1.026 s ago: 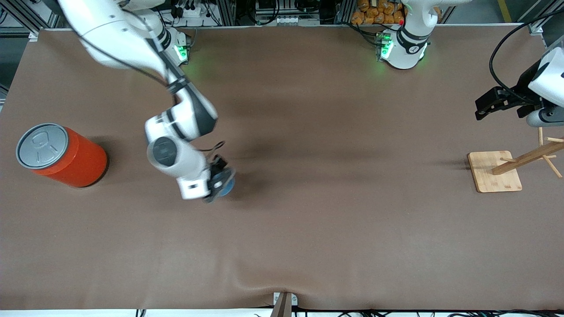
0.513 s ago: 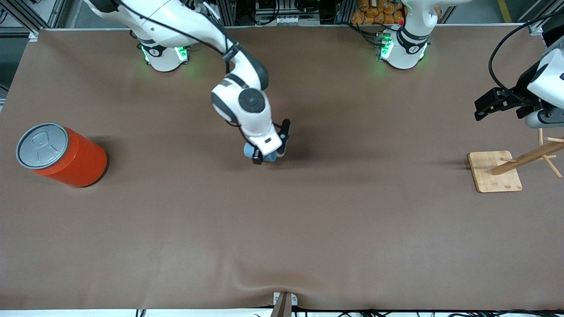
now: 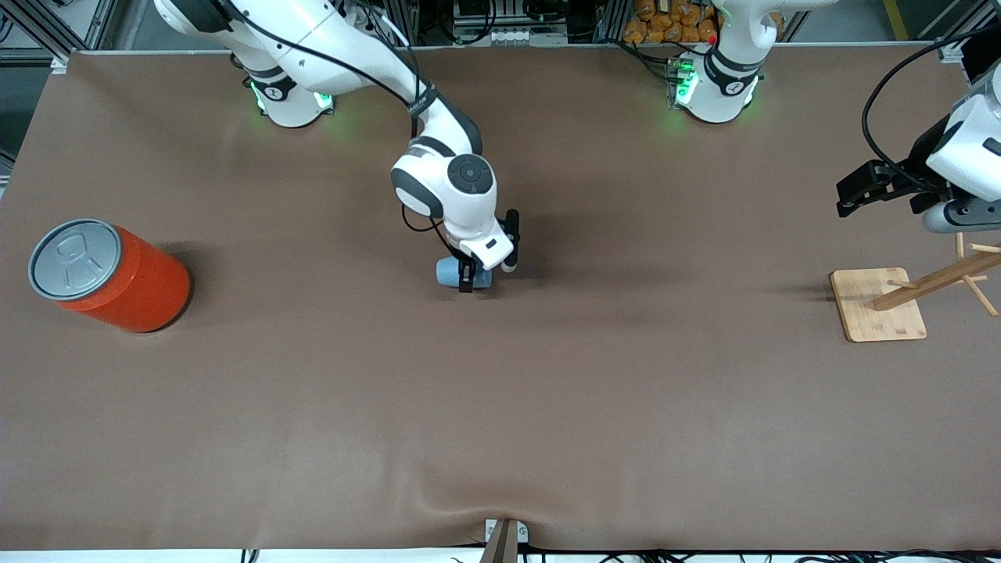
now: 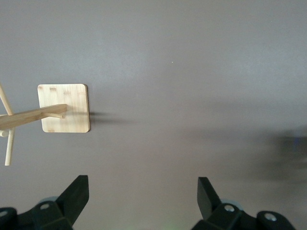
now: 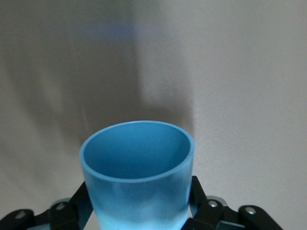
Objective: Flip cup
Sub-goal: 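Lift and carry the cup to the table middle with the right gripper, then release the cup on its side while the left gripper reaches toward it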
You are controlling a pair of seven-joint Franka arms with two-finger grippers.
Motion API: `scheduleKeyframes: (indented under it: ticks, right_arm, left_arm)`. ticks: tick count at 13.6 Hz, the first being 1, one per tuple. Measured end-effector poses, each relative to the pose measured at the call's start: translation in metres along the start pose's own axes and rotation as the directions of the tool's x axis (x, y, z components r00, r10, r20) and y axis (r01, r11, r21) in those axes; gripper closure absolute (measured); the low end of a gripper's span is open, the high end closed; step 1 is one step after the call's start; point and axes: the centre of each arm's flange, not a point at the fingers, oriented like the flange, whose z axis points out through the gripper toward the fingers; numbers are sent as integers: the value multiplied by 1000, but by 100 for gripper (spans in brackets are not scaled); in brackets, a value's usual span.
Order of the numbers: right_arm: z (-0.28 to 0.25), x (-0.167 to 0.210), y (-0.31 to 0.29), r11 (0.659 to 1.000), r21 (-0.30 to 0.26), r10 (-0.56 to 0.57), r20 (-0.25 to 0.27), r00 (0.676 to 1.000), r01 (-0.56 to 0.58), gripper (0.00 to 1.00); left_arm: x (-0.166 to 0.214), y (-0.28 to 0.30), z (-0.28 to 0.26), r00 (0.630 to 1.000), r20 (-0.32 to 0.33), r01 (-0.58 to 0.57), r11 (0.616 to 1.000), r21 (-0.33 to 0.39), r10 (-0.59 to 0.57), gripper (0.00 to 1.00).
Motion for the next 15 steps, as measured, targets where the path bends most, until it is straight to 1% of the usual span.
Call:
scheduleKeyframes:
  ticks: [1,3,5,6,8,9,10,11,12,13,14,15]
  right_arm:
    - [1,0,2,1000,-6,2,-6,1000,-2,16]
    - [-3,2,4,1000,-12,2,-12,1000,-2,0]
    - [-17,6,6,1000,-20,16,-15,1000,-16,0]
    - [-32,8,5,999,-17,44,1,999,-44,0]
    - [-80,11,-5,987,-18,161,39,986,-160,0]
    - [-107,8,-8,971,-21,238,58,969,-237,0]
    - [-133,-1,-7,947,-8,321,65,945,-321,0]
    - [-155,-18,3,911,23,410,63,910,-412,0]
    - [-170,-46,26,861,61,503,56,863,-506,0]
    - [-176,-86,60,792,100,600,49,798,-602,0]
    - [-173,-135,96,714,135,688,50,724,-687,0]
    - [-168,-189,129,640,156,755,55,653,-753,0]
  left_arm:
    - [0,0,1,1000,1,0,1000,0,0,0]
    - [0,-1,0,1000,0,1,1000,0,-1,0]
    - [0,0,0,1000,-1,1,1000,0,-1,0]
    - [0,0,0,1000,-1,1,1000,0,-1,0]
    - [0,0,2,1000,10,-1,1000,0,1,0]
    - [-1,3,6,1000,30,-6,1000,-3,6,0]
    - [-1,11,13,998,54,-15,1000,-23,17,0]
    - [1,22,24,996,84,-25,998,-58,30,0]
    - [4,33,39,992,120,-31,994,-100,43,0]
    - [9,44,58,985,162,-31,988,-152,56,0]
    - [16,53,77,978,200,-22,978,-209,65,0]
    - [24,62,97,971,230,-8,965,-261,70,0]
